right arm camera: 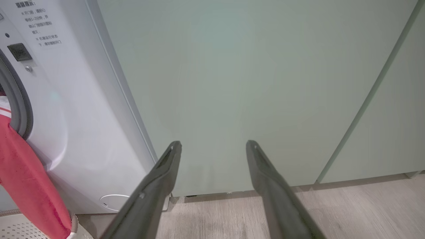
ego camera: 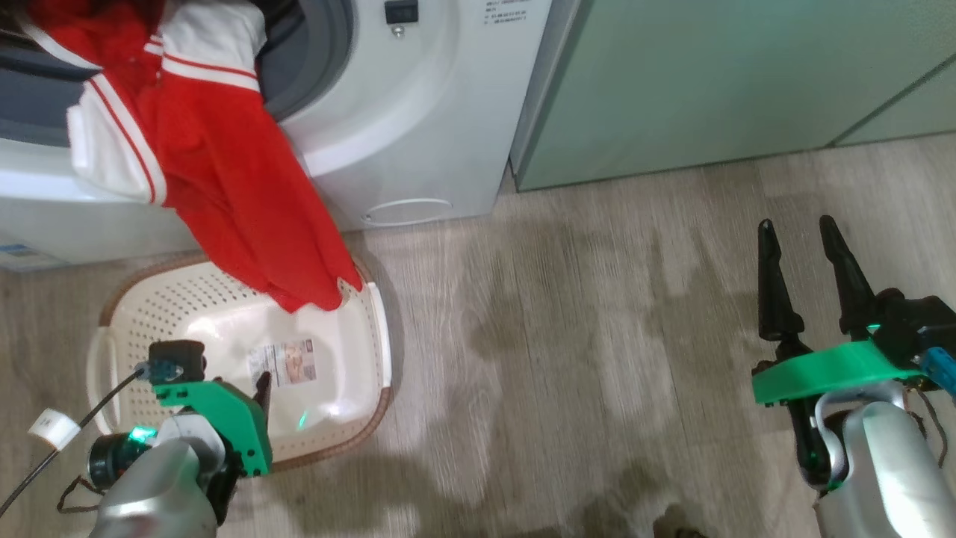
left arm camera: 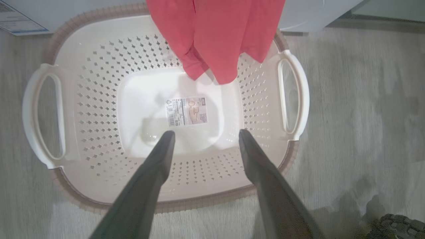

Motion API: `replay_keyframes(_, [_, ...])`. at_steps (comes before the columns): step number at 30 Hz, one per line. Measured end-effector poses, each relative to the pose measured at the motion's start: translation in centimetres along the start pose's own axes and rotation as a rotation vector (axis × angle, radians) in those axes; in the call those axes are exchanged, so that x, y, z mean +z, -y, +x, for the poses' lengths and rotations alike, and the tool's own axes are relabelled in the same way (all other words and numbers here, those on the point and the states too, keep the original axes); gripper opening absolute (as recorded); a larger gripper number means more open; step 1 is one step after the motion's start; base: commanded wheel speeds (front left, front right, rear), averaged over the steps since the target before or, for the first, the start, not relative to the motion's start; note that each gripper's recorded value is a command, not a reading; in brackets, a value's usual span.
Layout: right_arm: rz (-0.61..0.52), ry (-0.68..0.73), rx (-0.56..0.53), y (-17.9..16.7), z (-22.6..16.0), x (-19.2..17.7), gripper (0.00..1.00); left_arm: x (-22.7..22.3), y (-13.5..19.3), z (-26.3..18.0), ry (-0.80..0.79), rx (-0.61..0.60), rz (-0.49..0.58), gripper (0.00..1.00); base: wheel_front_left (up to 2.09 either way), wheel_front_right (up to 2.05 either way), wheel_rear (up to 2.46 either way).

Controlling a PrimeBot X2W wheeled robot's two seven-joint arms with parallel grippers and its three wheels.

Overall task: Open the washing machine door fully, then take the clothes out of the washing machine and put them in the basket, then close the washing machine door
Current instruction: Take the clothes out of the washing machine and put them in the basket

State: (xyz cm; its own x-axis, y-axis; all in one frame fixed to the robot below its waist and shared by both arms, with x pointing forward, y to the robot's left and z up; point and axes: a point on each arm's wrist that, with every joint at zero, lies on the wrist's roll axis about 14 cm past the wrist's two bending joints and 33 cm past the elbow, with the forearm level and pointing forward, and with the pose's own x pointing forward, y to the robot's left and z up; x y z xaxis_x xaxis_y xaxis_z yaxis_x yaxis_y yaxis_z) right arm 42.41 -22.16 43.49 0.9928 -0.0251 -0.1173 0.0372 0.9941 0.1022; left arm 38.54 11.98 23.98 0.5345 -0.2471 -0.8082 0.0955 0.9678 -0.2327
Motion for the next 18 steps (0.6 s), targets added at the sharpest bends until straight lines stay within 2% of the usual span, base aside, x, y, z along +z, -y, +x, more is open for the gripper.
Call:
replay_keyframes(7, [0.008, 0.046, 0.018, -0.7, -0.8, 1.8, 1.0, 3.3, 0.0, -1.9, 0.17, 0.009, -0.027, 1.0, 0.0, 0.0, 0.0])
replay_keyframes(18, [0.029, 0.078, 0.028, -1.3, -4.7, 2.9, 1.0, 7.7, -0.7, -7.4, 0.423, -0.002, -0.068, 1.0, 0.0, 0.0, 0.0])
